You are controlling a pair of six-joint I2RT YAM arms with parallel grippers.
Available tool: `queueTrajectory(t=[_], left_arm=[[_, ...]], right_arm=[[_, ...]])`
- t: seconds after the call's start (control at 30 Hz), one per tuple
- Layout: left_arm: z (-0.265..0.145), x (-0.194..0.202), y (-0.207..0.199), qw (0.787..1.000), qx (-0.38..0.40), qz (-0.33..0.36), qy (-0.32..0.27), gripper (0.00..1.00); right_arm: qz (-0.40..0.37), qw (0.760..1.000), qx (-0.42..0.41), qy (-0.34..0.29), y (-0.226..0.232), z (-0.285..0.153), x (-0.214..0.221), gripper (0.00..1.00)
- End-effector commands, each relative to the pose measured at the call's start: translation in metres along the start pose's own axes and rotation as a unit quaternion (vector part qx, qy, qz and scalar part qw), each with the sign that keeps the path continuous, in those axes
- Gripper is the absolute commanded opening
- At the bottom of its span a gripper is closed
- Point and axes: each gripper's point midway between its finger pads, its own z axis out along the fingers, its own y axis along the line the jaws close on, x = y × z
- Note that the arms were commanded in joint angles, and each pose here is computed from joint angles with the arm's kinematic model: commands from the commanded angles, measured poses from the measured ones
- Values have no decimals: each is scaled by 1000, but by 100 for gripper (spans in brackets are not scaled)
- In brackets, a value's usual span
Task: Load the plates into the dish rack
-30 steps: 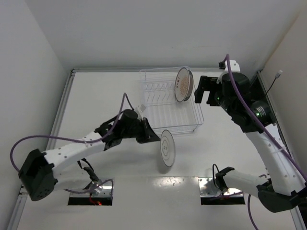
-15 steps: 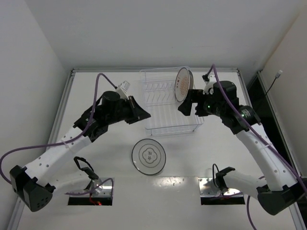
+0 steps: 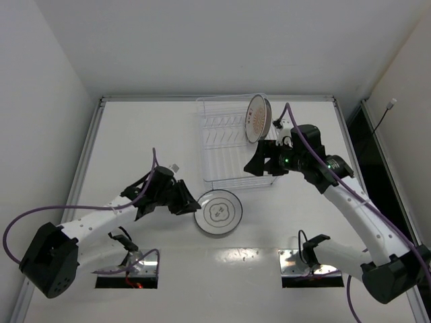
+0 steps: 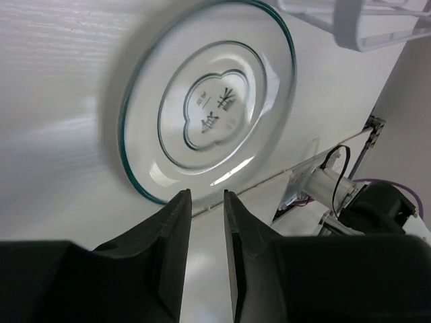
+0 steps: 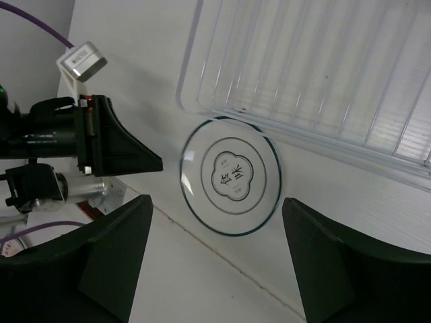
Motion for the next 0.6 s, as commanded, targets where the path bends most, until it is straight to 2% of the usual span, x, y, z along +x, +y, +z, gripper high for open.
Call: queueTrajectory(t=[0.0, 0.1, 0.37, 0.57], left_arm=[[6, -6, -29, 998, 56, -9, -2, 23], [12, -2, -23, 999, 42, -11, 4, 26], [29, 22, 36, 998, -22, -52, 28, 62], [37, 25, 47, 997, -10, -78, 27, 74]], right_arm=[[-16, 998, -35, -42, 18, -10, -22, 73], [-15, 999, -34, -26, 16, -8, -15, 73], [-9, 999, -25, -27, 10, -10, -4, 73], [-7, 999, -23, -23, 8, -9, -1, 73]])
